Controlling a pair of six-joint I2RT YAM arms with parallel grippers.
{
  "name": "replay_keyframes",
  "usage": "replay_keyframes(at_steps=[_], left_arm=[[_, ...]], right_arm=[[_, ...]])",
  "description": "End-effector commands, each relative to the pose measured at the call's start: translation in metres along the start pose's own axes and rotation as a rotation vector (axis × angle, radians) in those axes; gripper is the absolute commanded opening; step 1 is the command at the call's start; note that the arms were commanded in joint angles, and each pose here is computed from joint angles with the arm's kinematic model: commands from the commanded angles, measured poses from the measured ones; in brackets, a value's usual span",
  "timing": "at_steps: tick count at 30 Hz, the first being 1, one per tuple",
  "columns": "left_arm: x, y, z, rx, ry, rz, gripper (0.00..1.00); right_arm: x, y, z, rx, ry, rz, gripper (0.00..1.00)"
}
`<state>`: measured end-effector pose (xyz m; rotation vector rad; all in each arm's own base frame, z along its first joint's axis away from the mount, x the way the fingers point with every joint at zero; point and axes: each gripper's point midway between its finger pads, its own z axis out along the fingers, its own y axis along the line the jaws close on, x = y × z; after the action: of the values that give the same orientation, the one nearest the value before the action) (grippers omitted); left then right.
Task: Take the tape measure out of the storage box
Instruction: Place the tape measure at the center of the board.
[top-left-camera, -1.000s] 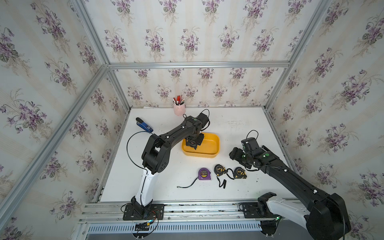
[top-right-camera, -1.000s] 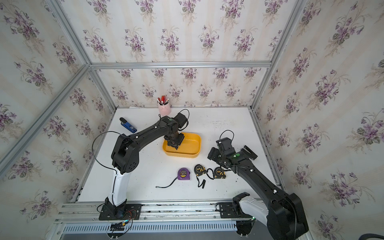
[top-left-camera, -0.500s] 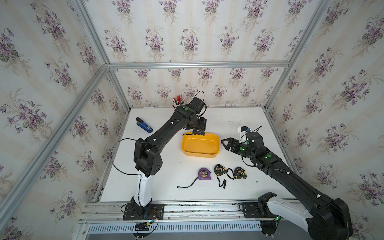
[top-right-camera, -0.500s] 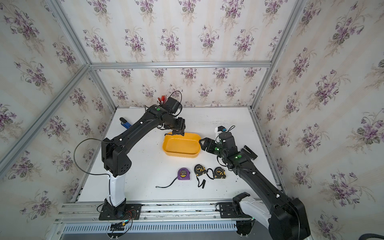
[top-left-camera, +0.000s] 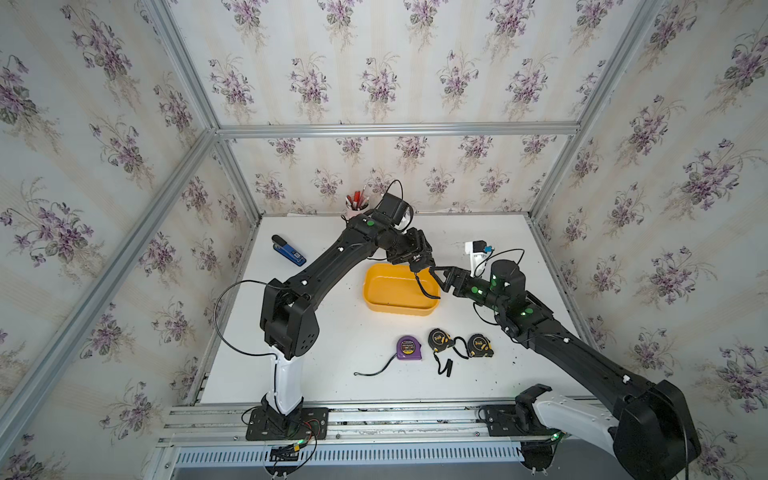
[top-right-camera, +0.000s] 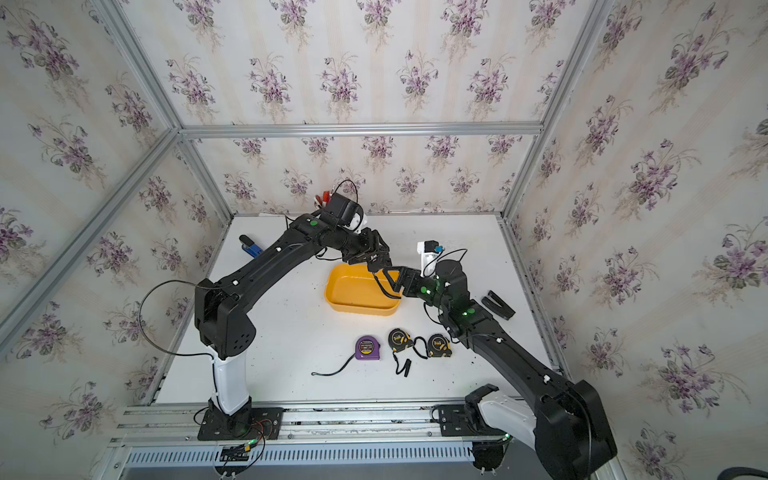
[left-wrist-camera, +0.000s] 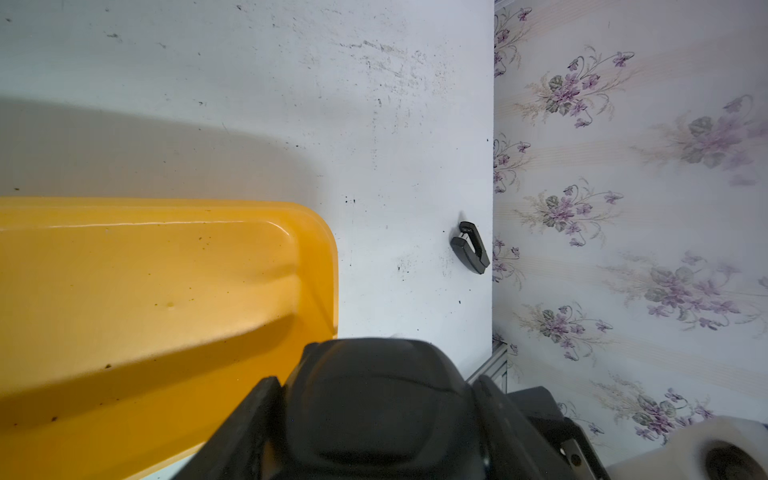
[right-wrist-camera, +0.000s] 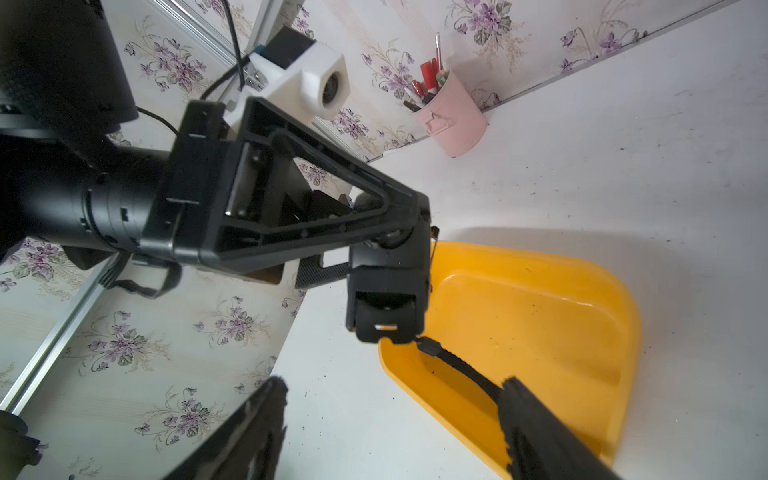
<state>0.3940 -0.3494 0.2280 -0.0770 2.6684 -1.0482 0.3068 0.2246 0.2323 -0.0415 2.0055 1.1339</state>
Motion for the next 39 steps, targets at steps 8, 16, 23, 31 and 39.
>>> replay_keyframes(at_steps=[8,16,23,31,39], left_arm=[[0.004,-0.032,-0.008,0.103,-0.004,-0.003,0.22],[0.011,-0.038,-0.016,0.114,-0.006,0.007,0.22],[0.019,-0.037,-0.019,0.114,0.003,0.009,0.28],[0.015,-0.036,-0.016,0.119,-0.008,0.045,0.97],[0.006,-0.02,-0.006,0.078,-0.034,0.068,1.0]], right_arm=[[-0.016,0.013,0.012,-0.037,-0.037,-0.048,0.83],[-0.024,0.009,0.027,-0.021,-0.033,-0.052,0.66],[-0.025,0.001,0.031,0.018,-0.039,-0.04,0.32],[-0.023,-0.009,0.018,0.095,-0.042,-0.034,0.24],[-0.004,-0.065,-0.027,0.427,-0.022,0.006,0.22]])
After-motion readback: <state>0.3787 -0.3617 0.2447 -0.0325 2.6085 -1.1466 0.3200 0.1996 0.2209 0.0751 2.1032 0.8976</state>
